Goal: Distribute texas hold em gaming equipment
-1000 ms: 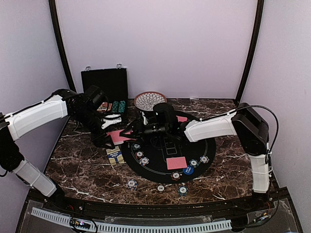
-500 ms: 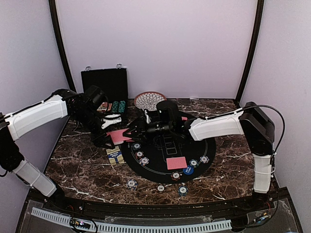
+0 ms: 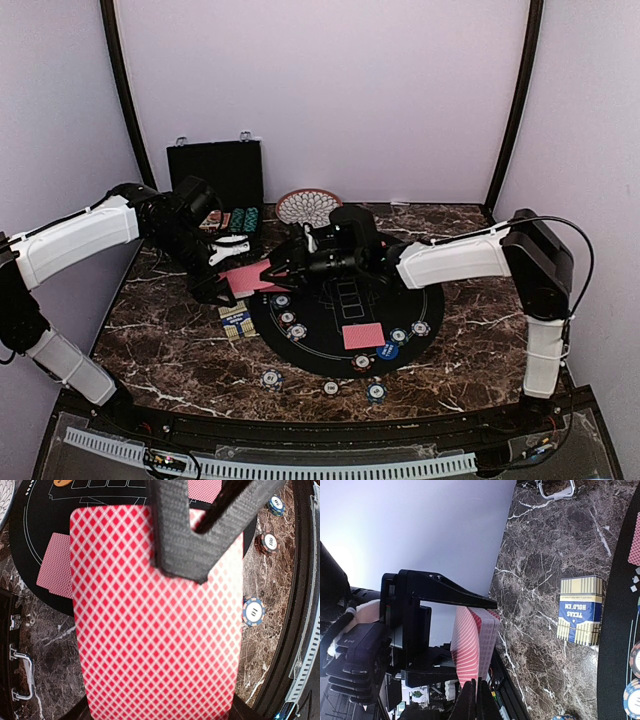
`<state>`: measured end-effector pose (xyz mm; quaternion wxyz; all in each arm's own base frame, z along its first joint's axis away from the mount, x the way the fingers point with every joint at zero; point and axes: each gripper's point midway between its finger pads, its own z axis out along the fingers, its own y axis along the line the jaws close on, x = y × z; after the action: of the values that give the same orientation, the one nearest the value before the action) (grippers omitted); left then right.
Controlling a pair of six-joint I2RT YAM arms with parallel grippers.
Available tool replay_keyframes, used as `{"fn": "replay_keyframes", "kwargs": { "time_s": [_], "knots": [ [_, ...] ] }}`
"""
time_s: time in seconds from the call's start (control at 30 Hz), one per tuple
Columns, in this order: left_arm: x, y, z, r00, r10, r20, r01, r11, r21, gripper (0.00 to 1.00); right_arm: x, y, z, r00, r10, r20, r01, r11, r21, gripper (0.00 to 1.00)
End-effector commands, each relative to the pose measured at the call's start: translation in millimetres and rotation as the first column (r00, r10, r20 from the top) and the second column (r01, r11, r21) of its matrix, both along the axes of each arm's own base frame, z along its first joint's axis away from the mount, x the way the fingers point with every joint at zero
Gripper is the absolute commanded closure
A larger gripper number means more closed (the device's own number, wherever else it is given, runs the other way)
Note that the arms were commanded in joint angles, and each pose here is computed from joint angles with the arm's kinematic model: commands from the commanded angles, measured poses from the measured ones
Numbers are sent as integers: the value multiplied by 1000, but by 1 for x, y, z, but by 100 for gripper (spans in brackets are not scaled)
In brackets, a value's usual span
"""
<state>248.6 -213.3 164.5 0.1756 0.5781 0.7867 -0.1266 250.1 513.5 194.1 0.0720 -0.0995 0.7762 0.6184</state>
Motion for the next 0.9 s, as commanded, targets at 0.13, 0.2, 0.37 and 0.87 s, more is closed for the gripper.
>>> {"fn": "replay_keyframes", "kwargs": {
  "time_s": [0.13,0.2,0.37,0.87],
  "knots": [
    [-3,-3,12,1000,-22,17,23,999,-27,100,3,-26,26,999,-31,23,30,999,38,100],
    [-3,-3,12,1000,-22,19,23,999,-25,100,2,-34,26,999,-33,10,33,999,41,100],
    [-3,-2,12,999,-24,22,25,999,-23,100,-3,-54,23,999,-42,-18,43,998,37,100],
    [-5,0,14,999,-24,24,24,1000,-19,100,-21,-166,-53,980,-158,-119,134,973,-187,100]
  ]
}}
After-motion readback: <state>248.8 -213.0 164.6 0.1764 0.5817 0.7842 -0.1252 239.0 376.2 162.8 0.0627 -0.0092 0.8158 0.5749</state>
